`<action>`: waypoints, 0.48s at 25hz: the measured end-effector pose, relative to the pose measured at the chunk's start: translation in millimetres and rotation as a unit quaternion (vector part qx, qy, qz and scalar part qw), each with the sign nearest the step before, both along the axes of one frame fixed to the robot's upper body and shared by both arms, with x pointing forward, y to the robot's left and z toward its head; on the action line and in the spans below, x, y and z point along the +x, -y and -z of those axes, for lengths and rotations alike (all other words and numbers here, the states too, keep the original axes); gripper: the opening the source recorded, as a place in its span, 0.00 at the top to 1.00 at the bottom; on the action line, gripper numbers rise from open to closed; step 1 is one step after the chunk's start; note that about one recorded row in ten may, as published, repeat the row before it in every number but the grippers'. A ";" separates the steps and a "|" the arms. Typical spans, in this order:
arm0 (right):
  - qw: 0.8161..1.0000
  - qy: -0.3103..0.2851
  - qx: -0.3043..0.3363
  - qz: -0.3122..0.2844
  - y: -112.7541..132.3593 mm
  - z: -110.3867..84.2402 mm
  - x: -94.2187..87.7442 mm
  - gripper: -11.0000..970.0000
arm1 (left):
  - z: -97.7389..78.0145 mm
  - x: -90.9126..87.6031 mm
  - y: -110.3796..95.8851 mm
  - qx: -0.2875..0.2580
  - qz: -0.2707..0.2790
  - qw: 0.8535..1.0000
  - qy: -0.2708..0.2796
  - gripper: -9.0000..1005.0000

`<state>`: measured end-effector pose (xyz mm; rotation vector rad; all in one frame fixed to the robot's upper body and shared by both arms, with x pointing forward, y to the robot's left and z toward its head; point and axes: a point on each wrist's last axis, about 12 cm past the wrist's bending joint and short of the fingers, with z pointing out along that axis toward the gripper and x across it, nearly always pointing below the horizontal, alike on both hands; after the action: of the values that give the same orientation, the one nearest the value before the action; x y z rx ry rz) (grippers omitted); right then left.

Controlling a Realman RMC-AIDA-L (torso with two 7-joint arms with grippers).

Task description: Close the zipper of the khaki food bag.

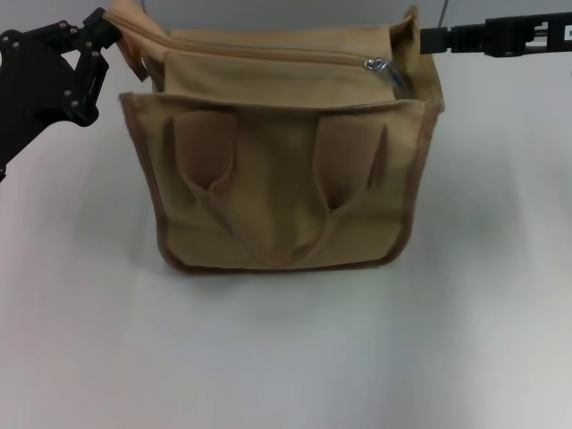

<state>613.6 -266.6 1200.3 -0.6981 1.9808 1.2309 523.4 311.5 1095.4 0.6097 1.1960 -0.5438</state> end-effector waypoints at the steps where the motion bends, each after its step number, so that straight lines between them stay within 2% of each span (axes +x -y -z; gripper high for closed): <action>1: 1.000 0.000 0.000 0.000 0.0 0.0 0.0 0.99 | 0.0 0.0 0.0 0.000 0.000 1.000 0.000 0.97; 6: 1.000 -0.001 0.007 0.009 7.6 0.6 -2.7 0.99 | 0.4 0.3 -0.2 0.000 -0.002 1.000 -0.002 0.97; 9: 0.999 -0.003 0.033 0.028 23.0 2.0 -10.1 0.99 | 0.8 0.0 -0.6 0.000 -0.002 1.000 -0.003 0.97; 12: 0.999 -0.004 0.044 0.027 29.2 7.5 -17.3 0.93 | 1.4 -0.8 -1.2 -0.003 -0.002 1.000 -0.007 0.97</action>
<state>596.3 -295.7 1192.8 -0.5933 1.9274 1.2818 522.6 312.6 1094.0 0.5983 1.2091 -0.5490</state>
